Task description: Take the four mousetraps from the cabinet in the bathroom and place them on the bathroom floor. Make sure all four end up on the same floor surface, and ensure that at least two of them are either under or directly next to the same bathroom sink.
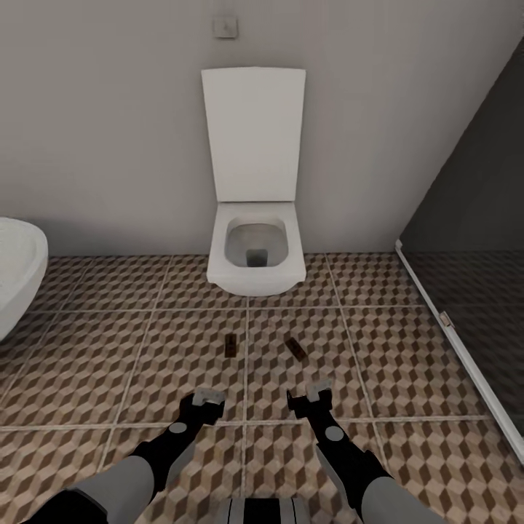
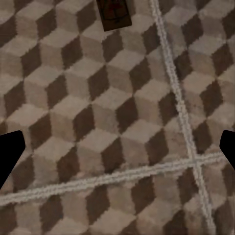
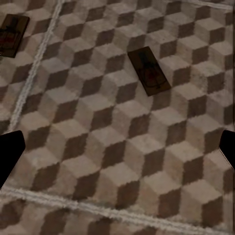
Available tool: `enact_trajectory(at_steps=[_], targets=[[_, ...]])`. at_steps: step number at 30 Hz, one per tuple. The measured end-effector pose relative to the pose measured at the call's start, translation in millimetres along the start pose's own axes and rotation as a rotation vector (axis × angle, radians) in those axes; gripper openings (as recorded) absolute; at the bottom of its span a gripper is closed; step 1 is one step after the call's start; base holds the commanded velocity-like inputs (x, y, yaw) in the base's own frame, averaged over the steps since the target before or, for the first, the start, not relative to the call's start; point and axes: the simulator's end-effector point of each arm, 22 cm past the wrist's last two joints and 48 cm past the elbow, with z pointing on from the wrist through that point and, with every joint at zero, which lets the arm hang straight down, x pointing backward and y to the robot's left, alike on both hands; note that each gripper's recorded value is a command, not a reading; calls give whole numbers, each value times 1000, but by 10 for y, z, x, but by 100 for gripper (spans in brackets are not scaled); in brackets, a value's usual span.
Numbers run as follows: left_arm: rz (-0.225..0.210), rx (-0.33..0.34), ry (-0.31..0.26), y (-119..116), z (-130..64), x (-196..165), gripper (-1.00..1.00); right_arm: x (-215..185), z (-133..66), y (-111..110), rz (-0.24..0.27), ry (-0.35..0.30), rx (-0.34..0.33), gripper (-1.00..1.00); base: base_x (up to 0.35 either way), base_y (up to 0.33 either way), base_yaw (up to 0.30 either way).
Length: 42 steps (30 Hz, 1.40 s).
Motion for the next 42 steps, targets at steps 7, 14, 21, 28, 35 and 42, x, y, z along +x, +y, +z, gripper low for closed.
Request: enact_trajectory(at_steps=[7, 14, 21, 28, 35, 42], targets=[[9, -22, 32, 154, -152, 41, 100, -188, -102, -49, -5, -10, 5, 100, 0, 0, 0], [18, -44, 59, 303, -311, 67, 100, -346, -209, -231, -17, -22, 24, 100, 0, 0, 0], [24, -63, 69, 448, -462, 14, 100, -465, -324, -333, -24, -28, 34, 100, 0, 0, 0], [25, -84, 56, 586, -640, 3, 100, -402, -473, -426, -33, -13, 39, 100, 0, 0, 0], [23, -108, -73, 713, -855, -195, 100, -341, -636, -487, -39, -2, 41, 100, 0, 0, 0], [22, -112, -106, 731, -1033, -279, 100, -313, -797, -530, -42, 10, 42, 100, 0, 0, 0]])
